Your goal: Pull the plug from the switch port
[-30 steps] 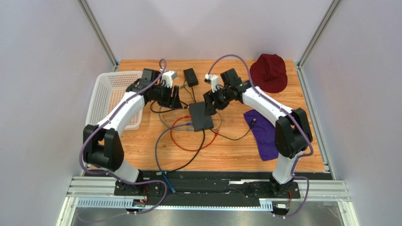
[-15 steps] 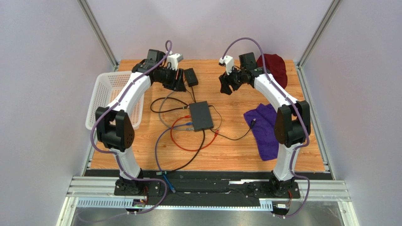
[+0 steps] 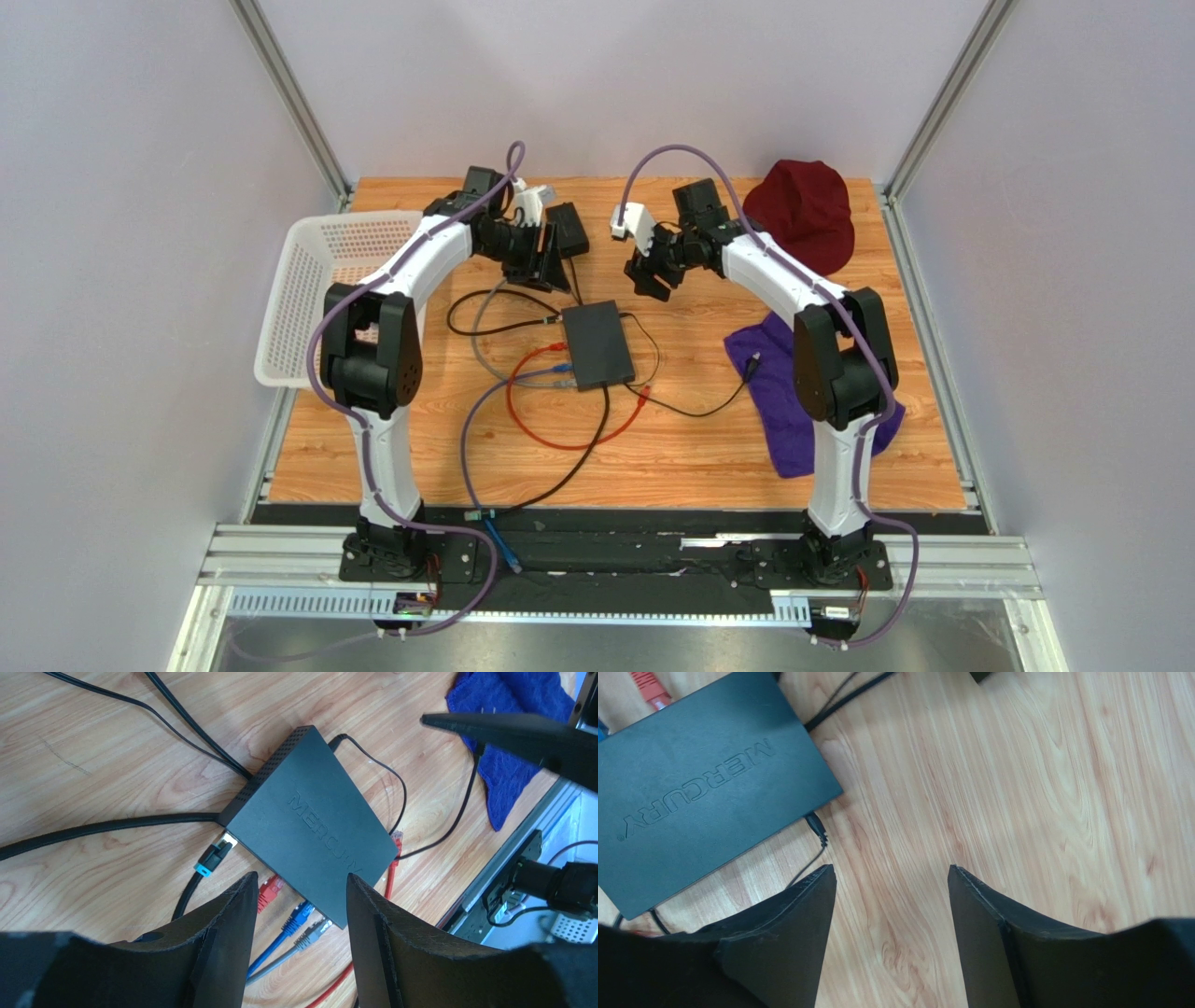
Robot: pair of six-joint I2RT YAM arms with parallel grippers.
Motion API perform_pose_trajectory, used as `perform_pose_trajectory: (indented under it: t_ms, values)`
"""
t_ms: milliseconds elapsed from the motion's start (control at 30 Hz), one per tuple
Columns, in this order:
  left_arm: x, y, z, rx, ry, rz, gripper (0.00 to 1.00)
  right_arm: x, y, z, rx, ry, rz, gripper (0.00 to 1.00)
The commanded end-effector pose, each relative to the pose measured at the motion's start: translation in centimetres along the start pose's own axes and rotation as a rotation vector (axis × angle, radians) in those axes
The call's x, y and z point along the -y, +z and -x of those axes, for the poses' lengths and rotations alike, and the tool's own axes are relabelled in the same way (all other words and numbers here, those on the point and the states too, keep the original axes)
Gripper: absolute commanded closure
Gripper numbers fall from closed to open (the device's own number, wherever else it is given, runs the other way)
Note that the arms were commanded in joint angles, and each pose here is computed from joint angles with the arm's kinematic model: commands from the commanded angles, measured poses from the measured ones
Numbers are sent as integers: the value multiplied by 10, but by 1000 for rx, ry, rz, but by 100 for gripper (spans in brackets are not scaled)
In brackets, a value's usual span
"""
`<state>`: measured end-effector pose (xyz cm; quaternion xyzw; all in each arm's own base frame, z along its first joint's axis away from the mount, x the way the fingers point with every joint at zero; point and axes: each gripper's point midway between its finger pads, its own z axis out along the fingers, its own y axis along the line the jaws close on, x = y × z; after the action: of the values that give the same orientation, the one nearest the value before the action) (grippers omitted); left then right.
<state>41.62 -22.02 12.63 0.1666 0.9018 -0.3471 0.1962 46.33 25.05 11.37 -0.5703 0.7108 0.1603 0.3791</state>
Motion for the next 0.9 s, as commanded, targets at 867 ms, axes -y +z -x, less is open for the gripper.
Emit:
perform_pose_trajectory:
  t_ms: [867]
  values:
    - [-9, 11, -26, -113, 2, -54, 38, -36, 52, -15, 1, -132, 325, 50]
